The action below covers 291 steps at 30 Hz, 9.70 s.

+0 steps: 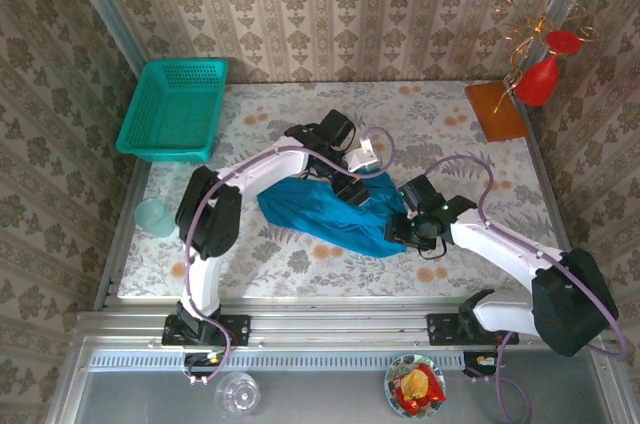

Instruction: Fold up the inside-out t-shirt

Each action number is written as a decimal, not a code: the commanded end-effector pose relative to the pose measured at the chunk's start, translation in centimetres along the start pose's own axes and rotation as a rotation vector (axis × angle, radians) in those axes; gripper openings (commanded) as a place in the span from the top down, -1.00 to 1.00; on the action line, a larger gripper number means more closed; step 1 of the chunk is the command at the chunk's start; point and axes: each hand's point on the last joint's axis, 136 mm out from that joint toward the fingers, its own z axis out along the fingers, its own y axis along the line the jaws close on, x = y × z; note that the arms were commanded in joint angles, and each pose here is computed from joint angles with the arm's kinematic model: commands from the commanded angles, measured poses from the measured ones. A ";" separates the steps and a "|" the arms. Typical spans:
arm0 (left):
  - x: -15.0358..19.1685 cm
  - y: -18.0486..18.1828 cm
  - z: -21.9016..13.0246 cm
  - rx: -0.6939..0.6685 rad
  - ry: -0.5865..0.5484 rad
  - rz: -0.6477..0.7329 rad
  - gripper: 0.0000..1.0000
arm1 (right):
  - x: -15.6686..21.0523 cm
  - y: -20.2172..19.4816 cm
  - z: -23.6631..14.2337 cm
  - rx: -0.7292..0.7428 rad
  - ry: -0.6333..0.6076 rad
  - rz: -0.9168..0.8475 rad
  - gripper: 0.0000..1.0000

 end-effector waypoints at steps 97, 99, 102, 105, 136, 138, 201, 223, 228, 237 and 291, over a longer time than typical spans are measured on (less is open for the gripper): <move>10.2 3.6 -16.9 -0.233 -0.357 -0.645 0.18 | -11.3 1.3 -6.7 0.134 -0.191 -0.107 0.05; 9.6 4.3 -15.4 -0.230 -0.305 -0.615 0.16 | -10.1 0.8 -5.8 0.150 -0.168 -0.092 0.04; 8.7 5.3 -12.9 -0.252 -0.203 -0.575 0.16 | -7.8 -0.2 -3.8 0.168 -0.117 -0.064 0.03; 7.2 6.0 -9.7 -0.268 -0.118 -0.499 0.14 | -5.8 -1.1 -3.1 0.184 -0.106 -0.047 0.03; 9.0 12.0 -14.7 -0.357 -0.270 -0.704 1.00 | -10.3 -4.2 -8.5 0.266 -0.278 -0.026 1.00; 10.5 11.1 -16.6 -0.336 -0.348 -0.774 1.00 | -11.3 -5.0 -9.8 0.272 -0.312 -0.011 1.00; 22.2 9.0 -11.0 -0.619 0.029 -0.907 0.55 | -10.7 15.6 5.4 -0.097 -0.124 0.031 0.66; 22.1 8.3 -9.4 -0.581 0.045 -0.929 0.45 | -9.2 12.7 2.8 -0.044 -0.111 0.018 0.09; 22.4 8.3 -9.2 -0.580 0.046 -0.932 0.71 | -9.1 11.4 4.2 0.010 -0.107 0.052 -0.08; 20.9 8.5 -10.5 -0.551 -0.044 -0.939 1.00 | -11.8 12.1 5.5 -0.038 -0.155 0.091 0.17; 6.7 11.5 -14.6 -0.049 -0.495 -0.758 1.00 | -16.0 4.6 -7.4 0.015 -0.336 0.024 1.00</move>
